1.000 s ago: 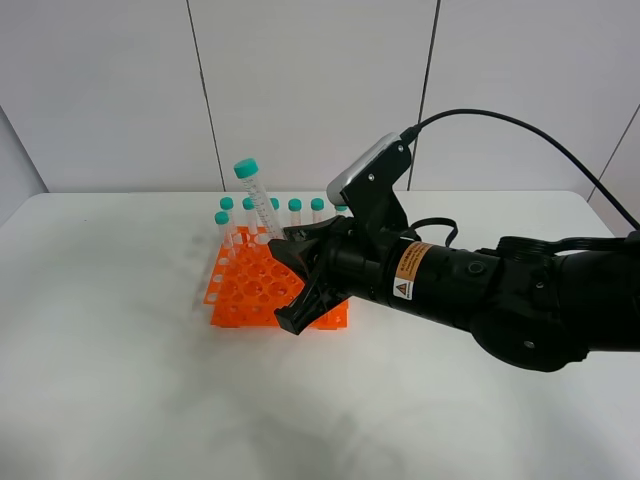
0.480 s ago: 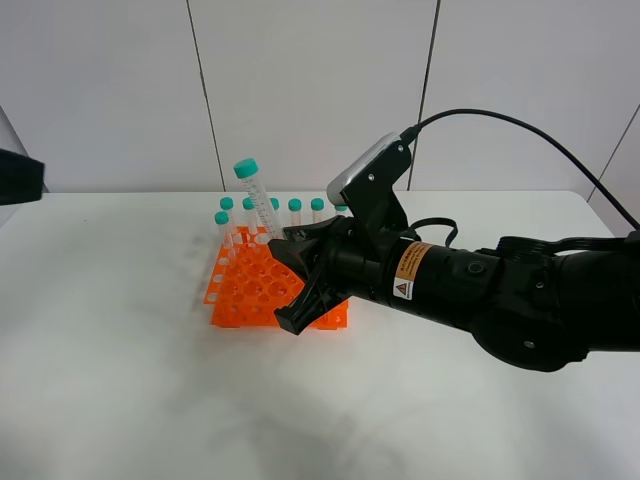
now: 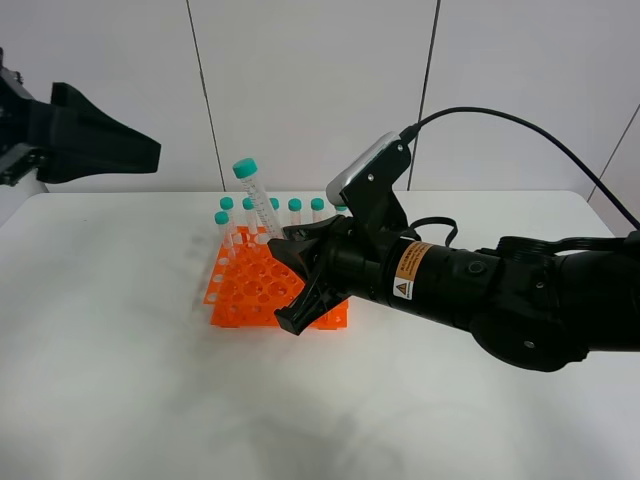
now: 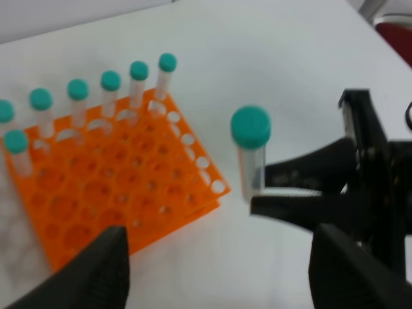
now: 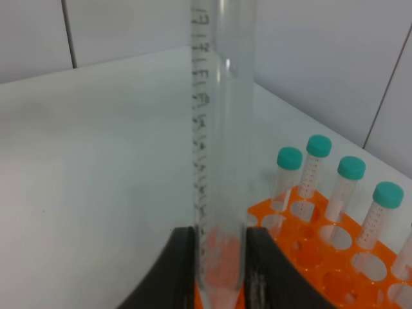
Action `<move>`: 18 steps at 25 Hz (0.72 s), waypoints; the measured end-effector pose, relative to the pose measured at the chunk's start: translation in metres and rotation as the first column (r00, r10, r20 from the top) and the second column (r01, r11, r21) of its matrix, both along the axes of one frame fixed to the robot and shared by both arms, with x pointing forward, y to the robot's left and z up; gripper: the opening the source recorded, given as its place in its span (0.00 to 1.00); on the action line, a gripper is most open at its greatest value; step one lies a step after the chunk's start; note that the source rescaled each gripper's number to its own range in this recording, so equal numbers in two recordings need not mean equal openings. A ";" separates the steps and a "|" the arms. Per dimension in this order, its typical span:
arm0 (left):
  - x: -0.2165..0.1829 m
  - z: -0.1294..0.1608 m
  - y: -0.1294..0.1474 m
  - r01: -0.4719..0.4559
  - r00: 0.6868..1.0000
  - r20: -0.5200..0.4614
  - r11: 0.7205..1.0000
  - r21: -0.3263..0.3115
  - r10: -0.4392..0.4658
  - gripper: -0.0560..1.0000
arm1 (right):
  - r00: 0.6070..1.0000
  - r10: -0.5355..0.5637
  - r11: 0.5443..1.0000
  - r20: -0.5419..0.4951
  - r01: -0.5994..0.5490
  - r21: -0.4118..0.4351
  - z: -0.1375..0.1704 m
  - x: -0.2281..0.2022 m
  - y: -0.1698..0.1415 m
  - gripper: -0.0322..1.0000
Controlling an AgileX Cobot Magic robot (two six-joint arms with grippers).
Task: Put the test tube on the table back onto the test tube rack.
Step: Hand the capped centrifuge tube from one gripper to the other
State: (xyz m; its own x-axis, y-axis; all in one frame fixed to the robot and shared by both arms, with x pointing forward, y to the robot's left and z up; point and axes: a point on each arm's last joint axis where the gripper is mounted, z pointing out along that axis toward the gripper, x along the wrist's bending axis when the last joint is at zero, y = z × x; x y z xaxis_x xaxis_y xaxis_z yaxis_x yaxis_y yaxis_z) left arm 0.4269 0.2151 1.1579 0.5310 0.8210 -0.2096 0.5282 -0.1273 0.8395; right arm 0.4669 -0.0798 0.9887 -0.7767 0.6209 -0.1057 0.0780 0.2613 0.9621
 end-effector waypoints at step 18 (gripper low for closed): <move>0.043 -0.020 -0.021 0.062 0.998 0.012 0.993 -0.096 -0.061 1.00 | 1.000 0.002 1.000 0.006 -0.002 -0.005 0.000 0.000 0.000 0.04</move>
State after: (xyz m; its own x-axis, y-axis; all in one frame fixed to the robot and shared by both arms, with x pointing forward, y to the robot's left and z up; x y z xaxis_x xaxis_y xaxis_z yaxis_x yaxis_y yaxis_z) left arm 0.4700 0.1943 1.1378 0.5821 0.7630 -0.2811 0.5144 -0.0778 0.8540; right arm 0.4669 -0.0798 0.9887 -0.7774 0.6186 -0.1139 0.0714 0.2666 0.9612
